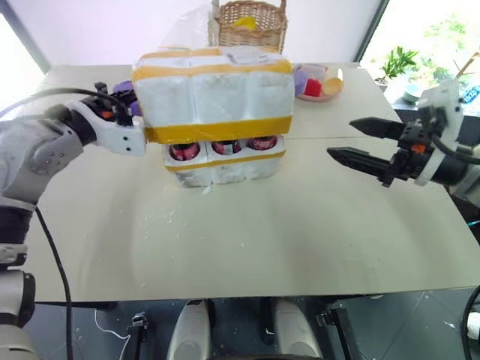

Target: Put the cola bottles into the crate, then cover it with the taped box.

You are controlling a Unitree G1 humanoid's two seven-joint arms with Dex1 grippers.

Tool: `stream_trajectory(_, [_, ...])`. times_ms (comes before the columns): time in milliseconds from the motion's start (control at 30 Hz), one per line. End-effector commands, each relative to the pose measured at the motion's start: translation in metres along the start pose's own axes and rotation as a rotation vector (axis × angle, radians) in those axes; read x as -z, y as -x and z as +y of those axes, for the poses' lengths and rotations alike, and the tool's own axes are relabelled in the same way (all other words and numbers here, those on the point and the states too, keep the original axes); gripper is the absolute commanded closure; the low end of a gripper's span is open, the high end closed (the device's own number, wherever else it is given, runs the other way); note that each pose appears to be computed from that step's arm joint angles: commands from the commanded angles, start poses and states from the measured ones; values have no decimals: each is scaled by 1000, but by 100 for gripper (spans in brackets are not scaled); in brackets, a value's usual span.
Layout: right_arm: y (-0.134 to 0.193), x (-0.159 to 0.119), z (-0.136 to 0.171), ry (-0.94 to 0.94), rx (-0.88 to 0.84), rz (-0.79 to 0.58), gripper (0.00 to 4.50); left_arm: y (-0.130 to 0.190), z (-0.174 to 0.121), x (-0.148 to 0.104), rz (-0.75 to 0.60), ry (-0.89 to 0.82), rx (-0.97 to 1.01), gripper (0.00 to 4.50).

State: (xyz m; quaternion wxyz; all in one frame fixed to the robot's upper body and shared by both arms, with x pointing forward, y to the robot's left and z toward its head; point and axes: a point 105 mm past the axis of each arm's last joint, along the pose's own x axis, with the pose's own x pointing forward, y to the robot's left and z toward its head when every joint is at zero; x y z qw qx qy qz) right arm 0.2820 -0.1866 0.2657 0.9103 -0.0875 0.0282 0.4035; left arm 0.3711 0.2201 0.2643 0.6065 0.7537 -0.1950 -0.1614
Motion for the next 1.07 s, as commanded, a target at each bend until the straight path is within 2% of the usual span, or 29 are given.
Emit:
stream_trajectory(33, [7, -15, 3, 55, 9, -39, 0, 1, 0, -6, -30, -50, -15, 172])
stream_trajectory(133, [7, -14, 1, 45, 18, -40, 0, 6, -6, -9, -41, -41, -27, 24])
stream_trajectory(333, [8, -8, 2, 36, 24, -26, 0, 39, -27, -3, -1, 86, 1, 24])
stream_trajectory(433, [10, -5, 1, 28, 29, -22, 0, 63, -31, 5, 32, 232, 8, 24])
stream_trajectory(567, [11, -2, -3, 19, 37, -17, 0, 91, -40, 14, 66, 534, 61, 24])
stream_trajectory(600, [11, -1, -5, 18, 39, -15, 0, 97, -44, 21, 102, 643, 86, 24])
stream_trajectory(633, [11, 0, -7, 14, 41, -14, 0, 106, -51, 28, 142, 857, 138, 24])
stream_trajectory(667, [11, 0, -9, 12, 41, -12, 0, 109, -46, 31, 125, 1031, 127, 24])
stream_trajectory(700, [11, 1, -11, 10, 40, -9, 0, 112, -38, 40, 138, 1287, 92, 24])
stream_trajectory(733, [11, 2, -12, 8, 36, -3, 0, 116, -28, 41, 94, 1483, 116, 24])
stream_trajectory(800, [12, 4, -15, 3, 20, 9, 0, 123, 0, 35, -27, 1644, 183, 24])
stream_trajectory(867, [14, 5, -15, 1, -10, 19, 0, 134, 26, 25, -152, 1675, 276, 24])
stream_trajectory(933, [17, 5, -12, 5, -52, 26, 0, 143, 36, 18, -177, 1675, 386, 24])
stream_trajectory(1067, [18, 5, -10, 20, -104, 36, 0, 149, 28, 22, -91, 1616, 511, 24])
